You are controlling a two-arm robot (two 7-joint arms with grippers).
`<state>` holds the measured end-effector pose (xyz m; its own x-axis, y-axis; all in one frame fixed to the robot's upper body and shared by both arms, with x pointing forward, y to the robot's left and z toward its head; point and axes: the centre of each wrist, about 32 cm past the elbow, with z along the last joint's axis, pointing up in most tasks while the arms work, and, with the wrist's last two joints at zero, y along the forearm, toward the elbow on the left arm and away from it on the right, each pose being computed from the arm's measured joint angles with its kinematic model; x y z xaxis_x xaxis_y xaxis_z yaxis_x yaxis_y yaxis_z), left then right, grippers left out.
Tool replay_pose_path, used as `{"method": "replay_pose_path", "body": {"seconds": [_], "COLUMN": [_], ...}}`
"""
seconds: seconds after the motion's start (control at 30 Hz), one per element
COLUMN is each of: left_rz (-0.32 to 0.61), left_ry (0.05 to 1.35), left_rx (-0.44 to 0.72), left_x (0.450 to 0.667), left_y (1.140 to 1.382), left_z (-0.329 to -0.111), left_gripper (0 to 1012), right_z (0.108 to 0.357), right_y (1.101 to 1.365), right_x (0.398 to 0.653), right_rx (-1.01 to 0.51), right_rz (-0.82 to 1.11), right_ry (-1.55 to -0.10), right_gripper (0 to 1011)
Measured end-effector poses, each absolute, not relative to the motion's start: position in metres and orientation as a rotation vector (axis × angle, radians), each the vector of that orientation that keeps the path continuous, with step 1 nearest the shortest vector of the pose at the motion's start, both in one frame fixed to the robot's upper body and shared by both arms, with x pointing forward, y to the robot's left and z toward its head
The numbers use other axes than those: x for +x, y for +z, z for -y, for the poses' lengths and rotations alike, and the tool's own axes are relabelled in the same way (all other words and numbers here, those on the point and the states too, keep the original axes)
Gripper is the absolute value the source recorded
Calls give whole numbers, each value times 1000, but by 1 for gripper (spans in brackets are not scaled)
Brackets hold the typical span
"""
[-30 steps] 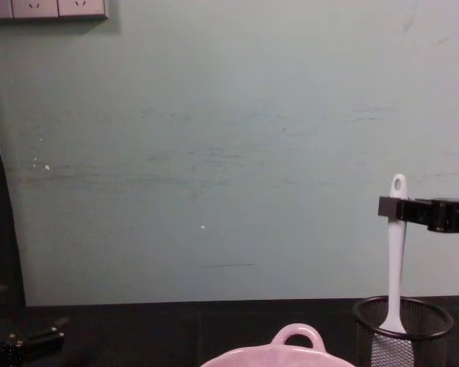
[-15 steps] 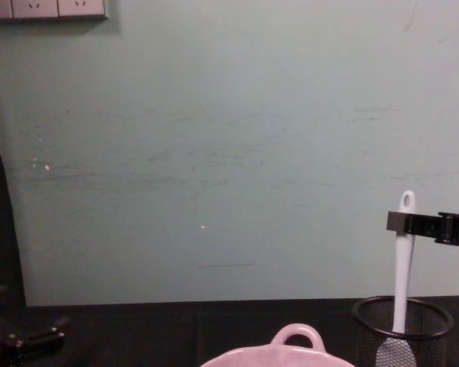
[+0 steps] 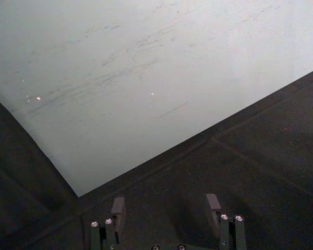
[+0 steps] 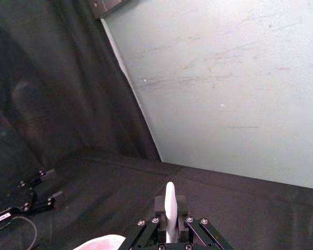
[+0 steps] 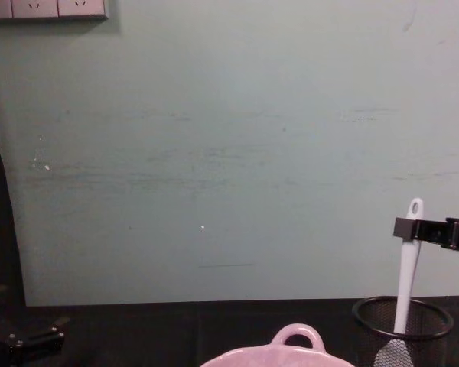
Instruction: Use the one hand to pick up the spoon and stir the clear water in the bowl.
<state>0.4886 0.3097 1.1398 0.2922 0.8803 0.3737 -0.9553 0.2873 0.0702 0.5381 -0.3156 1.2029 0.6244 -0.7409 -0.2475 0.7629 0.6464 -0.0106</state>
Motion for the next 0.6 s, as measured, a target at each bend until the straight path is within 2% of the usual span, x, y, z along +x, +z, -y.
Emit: {"method": "replay_pose_path", "body": {"seconds": [0.1,0.37,0.43,0.6], "left_rz": [285,285,285,285], "left_ry": [1248,1248,1248,1248], "left_rx": [305,304,304,304], "left_x": [489,489,489,489], "left_y": [1140,1140,1140,1140], "left_z": [-310,-310,-310,-310], "left_gripper": [1005,1005,1005,1005], "right_z": [316,318,318,321], "right_y": [1202,1194,1193,1188], "right_x": [538,539,538,539], "right_rx": [101,108,108,108], "right_rz": [-242,-249,-251,-261], "right_ry": [-868,-888,-891,-903], "right_gripper": [137,396,429,618]}}
